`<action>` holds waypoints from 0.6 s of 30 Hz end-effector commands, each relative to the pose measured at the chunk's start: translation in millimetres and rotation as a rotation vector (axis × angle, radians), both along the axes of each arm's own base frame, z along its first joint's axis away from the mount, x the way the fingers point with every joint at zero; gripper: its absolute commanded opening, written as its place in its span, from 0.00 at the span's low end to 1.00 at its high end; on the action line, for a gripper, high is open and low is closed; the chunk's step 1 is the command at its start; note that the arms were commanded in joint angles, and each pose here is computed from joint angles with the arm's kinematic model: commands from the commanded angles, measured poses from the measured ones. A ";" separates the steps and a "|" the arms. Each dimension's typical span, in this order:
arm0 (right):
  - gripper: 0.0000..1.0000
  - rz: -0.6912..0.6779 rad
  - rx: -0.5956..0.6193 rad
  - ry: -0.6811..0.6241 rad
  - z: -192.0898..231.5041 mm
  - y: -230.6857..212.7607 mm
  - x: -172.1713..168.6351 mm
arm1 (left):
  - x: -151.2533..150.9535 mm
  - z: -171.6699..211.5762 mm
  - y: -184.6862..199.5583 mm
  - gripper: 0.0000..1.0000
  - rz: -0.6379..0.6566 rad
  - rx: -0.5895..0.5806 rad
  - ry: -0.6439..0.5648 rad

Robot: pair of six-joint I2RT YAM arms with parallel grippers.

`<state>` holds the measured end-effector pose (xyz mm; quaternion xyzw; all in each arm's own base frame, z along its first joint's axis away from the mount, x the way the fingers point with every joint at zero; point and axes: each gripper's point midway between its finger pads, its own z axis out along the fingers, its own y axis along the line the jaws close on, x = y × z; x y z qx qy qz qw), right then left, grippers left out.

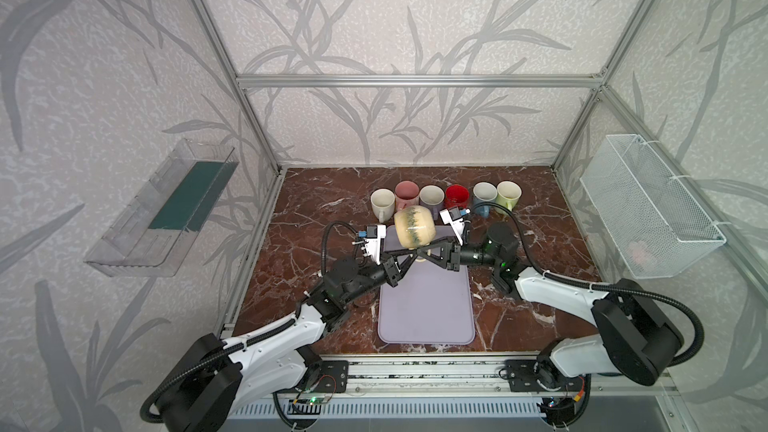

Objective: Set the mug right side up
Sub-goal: 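Hold the cream mug with both grippers above the tray, turning it upright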

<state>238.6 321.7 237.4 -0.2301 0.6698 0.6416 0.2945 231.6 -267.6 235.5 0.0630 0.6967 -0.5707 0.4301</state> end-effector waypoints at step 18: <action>0.33 -0.045 0.024 -0.054 13.4 -9.3 8.6 | -15.4 37.4 9.2 0.00 -0.006 -0.074 -0.141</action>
